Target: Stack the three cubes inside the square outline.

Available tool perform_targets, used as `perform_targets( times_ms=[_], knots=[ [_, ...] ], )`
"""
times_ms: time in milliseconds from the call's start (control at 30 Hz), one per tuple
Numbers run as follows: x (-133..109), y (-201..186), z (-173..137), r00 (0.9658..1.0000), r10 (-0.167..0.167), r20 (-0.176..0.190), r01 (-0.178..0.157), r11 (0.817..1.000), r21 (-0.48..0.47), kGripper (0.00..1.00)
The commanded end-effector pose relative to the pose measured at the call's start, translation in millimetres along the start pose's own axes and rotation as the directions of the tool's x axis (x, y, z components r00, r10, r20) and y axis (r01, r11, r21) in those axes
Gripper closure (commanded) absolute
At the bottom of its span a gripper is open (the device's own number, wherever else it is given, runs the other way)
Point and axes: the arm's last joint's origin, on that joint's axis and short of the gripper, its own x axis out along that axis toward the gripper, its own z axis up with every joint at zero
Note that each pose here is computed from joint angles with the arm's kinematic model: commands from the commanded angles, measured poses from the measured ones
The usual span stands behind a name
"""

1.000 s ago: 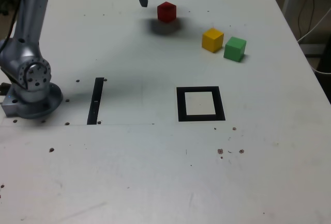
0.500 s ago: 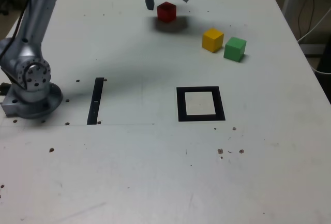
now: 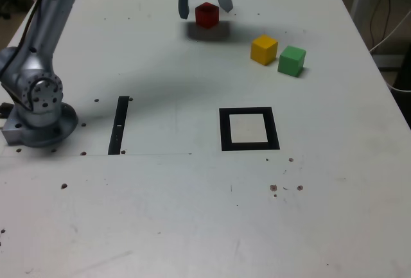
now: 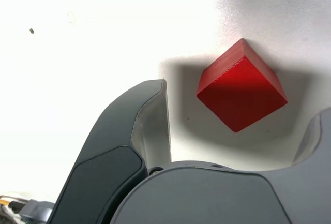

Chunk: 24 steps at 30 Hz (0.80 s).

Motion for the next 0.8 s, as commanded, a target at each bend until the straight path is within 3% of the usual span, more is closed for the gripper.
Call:
perform_targets(
  times_ms=[0,767],
  knots=[
    [5.5,1.8,4.2,0.9999,-0.009,-0.014,0.009,1.000,0.006,0.08],
    [17.0,5.2,16.9,0.9995,-0.010,-0.031,0.011,1.000,0.025,0.16]
  ],
)
